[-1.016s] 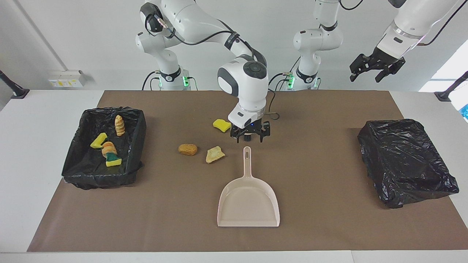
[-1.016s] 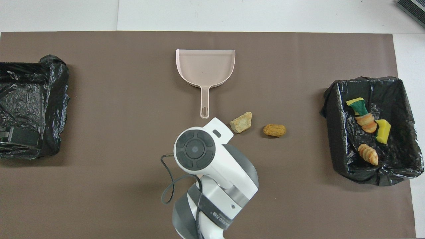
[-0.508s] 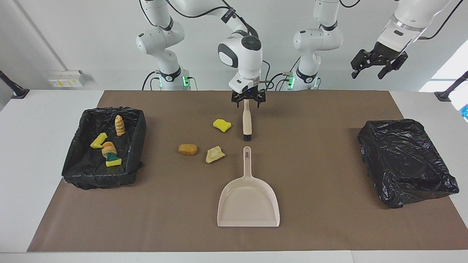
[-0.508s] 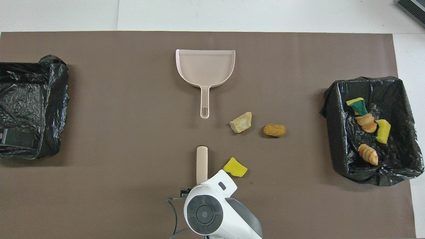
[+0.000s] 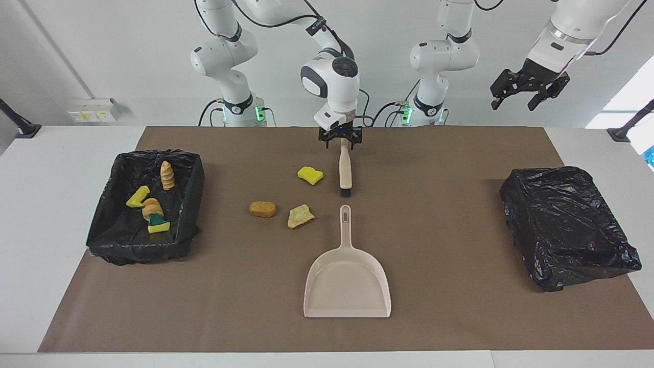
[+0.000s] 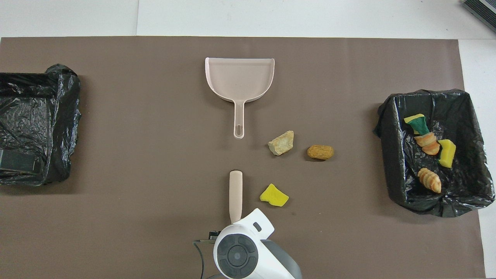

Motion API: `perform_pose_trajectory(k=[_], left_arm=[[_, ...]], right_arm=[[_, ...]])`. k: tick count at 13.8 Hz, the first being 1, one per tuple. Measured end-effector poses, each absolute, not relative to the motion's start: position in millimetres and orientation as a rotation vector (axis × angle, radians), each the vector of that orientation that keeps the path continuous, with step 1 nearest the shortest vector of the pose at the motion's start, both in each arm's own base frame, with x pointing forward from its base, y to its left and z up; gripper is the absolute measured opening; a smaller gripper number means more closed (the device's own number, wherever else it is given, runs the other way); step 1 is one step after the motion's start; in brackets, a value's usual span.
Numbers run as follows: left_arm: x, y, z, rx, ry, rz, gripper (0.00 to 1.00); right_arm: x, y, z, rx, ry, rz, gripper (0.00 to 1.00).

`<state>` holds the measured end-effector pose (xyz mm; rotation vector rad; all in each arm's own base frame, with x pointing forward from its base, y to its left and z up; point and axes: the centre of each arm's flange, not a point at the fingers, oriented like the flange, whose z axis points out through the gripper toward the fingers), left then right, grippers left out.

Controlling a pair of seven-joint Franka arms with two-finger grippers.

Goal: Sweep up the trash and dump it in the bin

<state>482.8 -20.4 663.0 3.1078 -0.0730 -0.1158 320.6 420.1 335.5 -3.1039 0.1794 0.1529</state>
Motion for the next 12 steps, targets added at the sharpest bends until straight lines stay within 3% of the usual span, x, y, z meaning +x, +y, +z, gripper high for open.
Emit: perform_pose_trajectory(k=[1,2,3,6,7,12], left_arm=[[483,-20,663,3.108,-0.073,-0.115,1.0],[483,-20,663,3.108,-0.072,-0.113,1.0],[483,-20,663,3.108,-0.071,-0.113,1.0],[483,-18,663,3.107,-0.067,-0.112,1.0],[483,-18,663,3.107,-0.067,-0.111,1.0],[488,-18,666,3.109,-0.066,-0.05,1.0]], right_arm=[[320,421,336,-3.103,0.179,0.154,0.74],[320,421,336,-3.103,0.179,0.154,0.74],[320,421,336,-3.103,0.179,0.155,0.66],[321,421,340,-3.106,0.18,0.16,0.3],[322,421,345,-3.11,0.183,0.167,0.26],[356,383,396,-3.125,0.226,0.185,0.26]])
